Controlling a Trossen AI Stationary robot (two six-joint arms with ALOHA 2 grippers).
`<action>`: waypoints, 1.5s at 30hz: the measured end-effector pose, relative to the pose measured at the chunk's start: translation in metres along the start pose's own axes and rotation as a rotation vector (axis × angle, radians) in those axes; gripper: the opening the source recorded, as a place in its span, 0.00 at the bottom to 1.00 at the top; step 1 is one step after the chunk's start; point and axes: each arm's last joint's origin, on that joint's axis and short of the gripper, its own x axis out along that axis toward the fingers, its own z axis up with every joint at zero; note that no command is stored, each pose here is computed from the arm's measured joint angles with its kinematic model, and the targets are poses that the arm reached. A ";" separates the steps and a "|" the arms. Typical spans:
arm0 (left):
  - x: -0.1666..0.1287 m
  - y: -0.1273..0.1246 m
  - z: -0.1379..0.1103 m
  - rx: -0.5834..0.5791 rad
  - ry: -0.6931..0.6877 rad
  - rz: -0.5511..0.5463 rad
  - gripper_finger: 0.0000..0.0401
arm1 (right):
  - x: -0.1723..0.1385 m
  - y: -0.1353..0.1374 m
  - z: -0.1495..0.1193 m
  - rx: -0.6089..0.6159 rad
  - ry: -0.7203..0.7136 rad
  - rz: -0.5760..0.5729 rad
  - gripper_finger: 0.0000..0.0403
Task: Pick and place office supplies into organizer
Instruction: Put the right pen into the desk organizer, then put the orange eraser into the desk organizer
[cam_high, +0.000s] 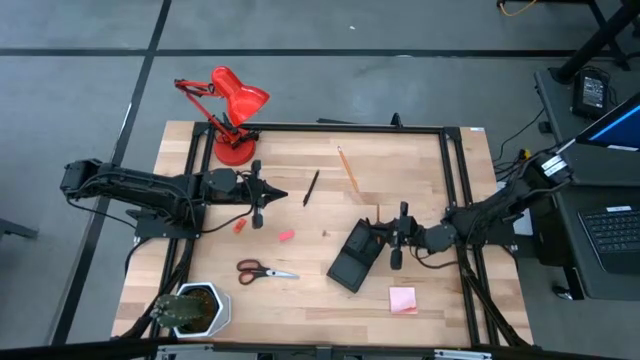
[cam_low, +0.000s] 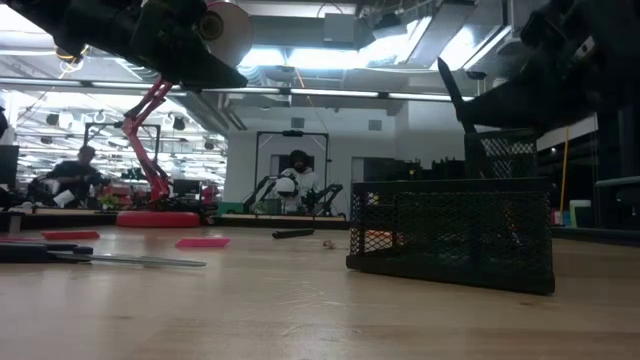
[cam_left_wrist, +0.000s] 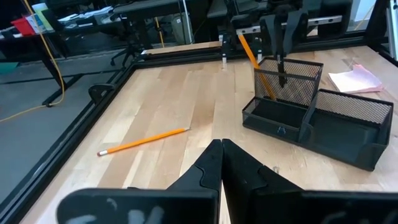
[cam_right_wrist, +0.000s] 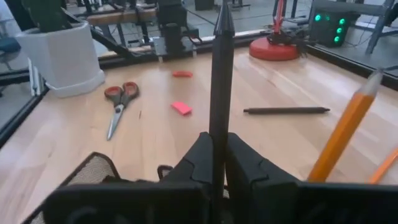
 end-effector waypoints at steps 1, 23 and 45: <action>0.000 0.000 0.000 0.000 0.000 0.000 0.00 | 0.000 0.001 0.000 0.005 -0.006 0.004 0.05; 0.000 0.000 0.000 0.000 0.000 0.000 0.01 | -0.003 0.004 -0.002 -0.041 0.006 0.008 0.20; 0.000 -0.001 0.001 -0.061 -0.009 -0.029 0.01 | -0.035 0.002 0.056 -0.293 -0.310 0.049 0.21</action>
